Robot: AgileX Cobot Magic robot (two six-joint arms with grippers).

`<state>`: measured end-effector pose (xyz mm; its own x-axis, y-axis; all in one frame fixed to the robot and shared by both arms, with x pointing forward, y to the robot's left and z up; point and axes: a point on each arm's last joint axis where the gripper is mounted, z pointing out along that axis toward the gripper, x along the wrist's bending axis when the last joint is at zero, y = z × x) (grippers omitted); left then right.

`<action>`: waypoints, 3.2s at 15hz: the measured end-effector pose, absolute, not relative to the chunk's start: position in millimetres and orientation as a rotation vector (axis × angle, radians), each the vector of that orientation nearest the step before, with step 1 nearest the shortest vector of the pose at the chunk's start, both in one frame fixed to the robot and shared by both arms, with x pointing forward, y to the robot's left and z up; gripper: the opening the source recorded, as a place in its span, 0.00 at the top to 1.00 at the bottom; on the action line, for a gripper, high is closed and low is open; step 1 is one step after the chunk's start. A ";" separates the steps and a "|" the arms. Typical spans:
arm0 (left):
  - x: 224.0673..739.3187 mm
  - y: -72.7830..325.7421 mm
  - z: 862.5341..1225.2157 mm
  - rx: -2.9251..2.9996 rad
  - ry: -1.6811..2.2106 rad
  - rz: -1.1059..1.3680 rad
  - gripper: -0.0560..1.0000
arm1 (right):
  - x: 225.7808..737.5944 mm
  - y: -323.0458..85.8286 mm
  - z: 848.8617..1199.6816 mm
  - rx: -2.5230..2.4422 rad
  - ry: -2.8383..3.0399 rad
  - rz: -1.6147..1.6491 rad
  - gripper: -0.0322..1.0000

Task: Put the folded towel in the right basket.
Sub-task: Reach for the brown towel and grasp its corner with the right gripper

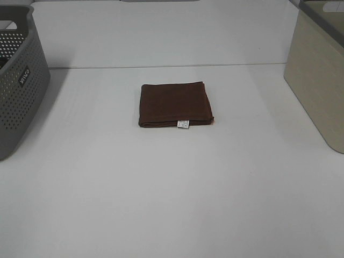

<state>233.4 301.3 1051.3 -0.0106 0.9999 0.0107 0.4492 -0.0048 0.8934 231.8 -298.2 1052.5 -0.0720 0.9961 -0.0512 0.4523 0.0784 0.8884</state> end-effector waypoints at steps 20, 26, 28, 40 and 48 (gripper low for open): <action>233.4 301.3 1051.3 1.544 1.550 0.967 0.02 | 231.8 -298.2 1052.5 1.465 1.625 0.940 0.25; 233.4 301.3 1051.3 1.544 1.550 0.967 0.02 | 231.8 -298.2 1052.5 1.465 1.625 0.940 0.25; 233.4 301.3 1051.3 1.544 1.550 0.967 0.02 | 231.8 -298.2 1052.5 1.465 1.625 0.940 0.25; 233.4 301.3 1051.3 1.544 1.550 0.967 0.02 | 396.2 -290.1 1135.2 1.655 1.818 0.786 0.25; 233.4 301.3 1051.3 1.544 1.550 0.967 0.02 | 561.0 -261.4 1154.7 1.749 2.115 0.790 0.25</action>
